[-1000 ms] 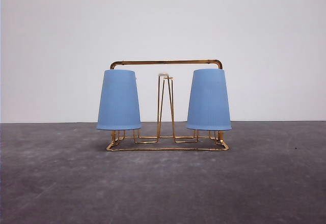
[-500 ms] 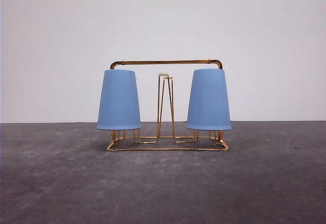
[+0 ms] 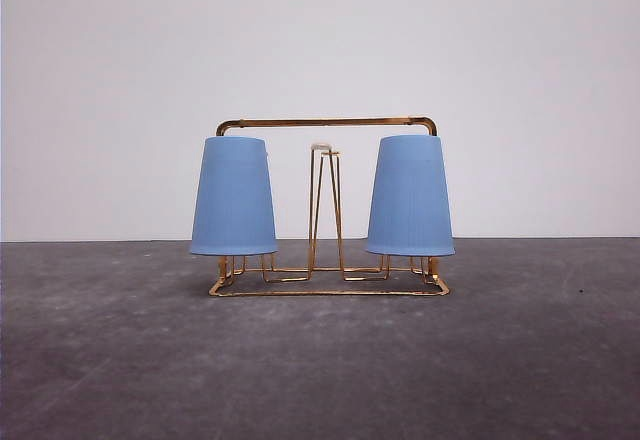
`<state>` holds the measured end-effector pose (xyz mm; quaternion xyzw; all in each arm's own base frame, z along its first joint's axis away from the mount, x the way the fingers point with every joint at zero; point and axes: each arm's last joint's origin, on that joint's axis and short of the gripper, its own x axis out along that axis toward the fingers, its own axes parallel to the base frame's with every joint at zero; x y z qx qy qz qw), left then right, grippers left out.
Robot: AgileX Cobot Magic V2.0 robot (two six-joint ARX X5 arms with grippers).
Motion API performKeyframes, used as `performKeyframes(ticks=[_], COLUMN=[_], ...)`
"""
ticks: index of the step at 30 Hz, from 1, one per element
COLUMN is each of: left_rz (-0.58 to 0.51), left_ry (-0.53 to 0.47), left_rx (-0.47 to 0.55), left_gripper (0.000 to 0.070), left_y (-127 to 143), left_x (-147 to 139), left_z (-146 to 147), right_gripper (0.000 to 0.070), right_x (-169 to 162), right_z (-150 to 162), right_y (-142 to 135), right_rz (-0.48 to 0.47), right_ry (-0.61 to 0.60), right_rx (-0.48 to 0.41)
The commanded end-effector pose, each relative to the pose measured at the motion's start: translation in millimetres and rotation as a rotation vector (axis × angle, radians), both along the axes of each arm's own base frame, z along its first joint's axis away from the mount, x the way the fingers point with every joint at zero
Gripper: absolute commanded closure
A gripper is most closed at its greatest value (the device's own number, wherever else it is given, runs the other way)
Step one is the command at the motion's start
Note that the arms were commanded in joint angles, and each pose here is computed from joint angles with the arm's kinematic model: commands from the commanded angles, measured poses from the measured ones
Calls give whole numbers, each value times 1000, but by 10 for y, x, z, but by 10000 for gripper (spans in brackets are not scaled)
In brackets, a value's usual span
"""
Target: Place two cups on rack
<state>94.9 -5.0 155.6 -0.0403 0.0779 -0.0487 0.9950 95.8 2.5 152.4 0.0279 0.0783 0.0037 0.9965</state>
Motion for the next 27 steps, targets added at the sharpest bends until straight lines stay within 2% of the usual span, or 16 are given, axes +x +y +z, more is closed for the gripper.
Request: performKeyframes(ticks=[1,27], left_rz=[3,3], left_ry=[1,1], left_rx=[10,10], left_gripper=[700,700], left_y=[2,2], left_x=[9,9], left_z=[-38,-38], right_gripper=[668,668], right_x=[3,3], right_z=[1,1], right_y=[0,0], right_rz=[-3,-3], right_ry=[-8,-8], right_rx=[11,11])
